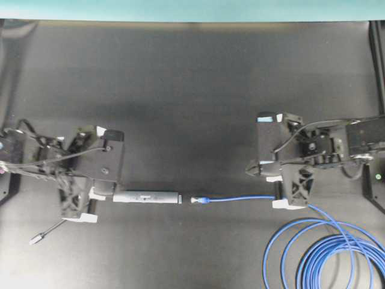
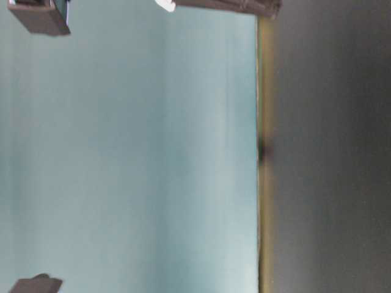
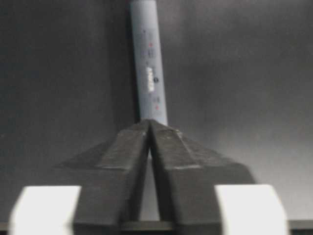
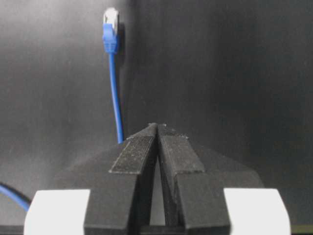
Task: Insert the LAN cable into the hub.
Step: 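Move both grippers toward the grey hub and blue cable plug, then grasp the grey ANKER hub with the left gripper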
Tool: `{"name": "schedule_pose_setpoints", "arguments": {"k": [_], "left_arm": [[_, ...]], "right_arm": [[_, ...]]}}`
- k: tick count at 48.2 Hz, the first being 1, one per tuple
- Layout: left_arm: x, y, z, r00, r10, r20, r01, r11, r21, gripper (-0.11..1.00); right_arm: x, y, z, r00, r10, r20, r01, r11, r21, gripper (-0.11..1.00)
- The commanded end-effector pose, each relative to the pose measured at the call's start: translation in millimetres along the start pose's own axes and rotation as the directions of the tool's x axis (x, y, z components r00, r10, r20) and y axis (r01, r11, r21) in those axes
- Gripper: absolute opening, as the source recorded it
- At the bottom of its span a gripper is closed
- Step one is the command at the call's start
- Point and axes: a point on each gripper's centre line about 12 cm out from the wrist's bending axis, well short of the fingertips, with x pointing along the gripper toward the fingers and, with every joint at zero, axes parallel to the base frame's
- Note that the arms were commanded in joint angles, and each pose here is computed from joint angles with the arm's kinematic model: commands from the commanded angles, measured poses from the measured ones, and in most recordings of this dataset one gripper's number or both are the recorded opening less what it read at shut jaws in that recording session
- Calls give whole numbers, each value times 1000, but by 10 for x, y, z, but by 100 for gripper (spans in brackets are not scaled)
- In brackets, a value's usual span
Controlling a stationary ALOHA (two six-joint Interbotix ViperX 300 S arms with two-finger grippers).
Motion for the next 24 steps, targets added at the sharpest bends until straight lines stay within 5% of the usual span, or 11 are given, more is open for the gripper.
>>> {"name": "schedule_pose_setpoints", "arguments": {"k": [1,10,19,24], "left_arm": [[33,-27,-5,994,-11,109,11,1000,3,33],[83,-35,-191,940,-26,339,50,997,-60,84],[110,-45,-470,886,-37,462,114,983,-141,72],[150,-49,-597,879,-40,475,128,980,-155,74]], "right_arm": [[-7,41,85,999,9,41,-8,1000,-17,0],[-25,51,98,995,12,96,-12,1000,-6,0],[-37,53,117,991,15,133,-16,1000,7,0],[-39,61,126,990,18,140,-21,1000,17,0]]}}
